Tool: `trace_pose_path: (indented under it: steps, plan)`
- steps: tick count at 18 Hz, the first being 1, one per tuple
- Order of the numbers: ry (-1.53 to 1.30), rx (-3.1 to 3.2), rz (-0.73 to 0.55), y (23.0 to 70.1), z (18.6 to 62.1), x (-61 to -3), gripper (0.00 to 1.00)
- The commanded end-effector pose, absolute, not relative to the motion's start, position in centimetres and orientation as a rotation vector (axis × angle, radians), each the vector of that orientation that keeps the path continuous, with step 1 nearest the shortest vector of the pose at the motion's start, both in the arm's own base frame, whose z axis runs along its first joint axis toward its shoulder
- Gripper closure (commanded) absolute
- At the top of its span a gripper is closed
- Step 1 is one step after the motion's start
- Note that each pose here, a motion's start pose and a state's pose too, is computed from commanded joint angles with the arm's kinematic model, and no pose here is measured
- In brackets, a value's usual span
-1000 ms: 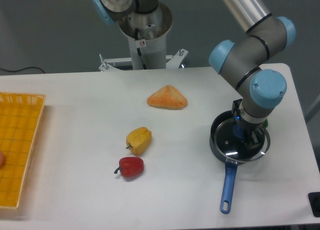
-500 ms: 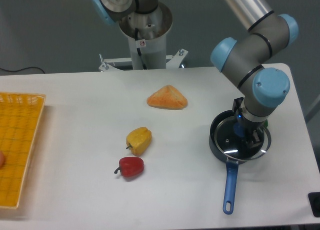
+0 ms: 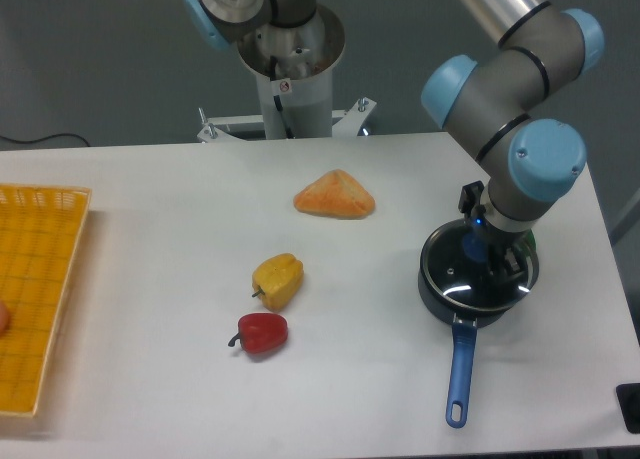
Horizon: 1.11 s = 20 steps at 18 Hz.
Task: Open the lid
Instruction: 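Lift the glass lid off the pan and move it toward the sponge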
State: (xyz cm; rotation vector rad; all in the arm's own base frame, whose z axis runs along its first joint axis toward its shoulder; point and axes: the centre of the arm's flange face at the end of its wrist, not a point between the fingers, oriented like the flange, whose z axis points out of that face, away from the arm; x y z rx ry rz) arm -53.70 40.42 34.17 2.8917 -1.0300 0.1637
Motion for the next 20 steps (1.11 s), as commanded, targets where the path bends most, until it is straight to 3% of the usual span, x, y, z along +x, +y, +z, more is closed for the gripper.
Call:
trace_pose_path:
  steps: [20]
  plan:
    - [-0.703, 3.008, 0.231, 48.0, 33.0, -45.5, 0.51]
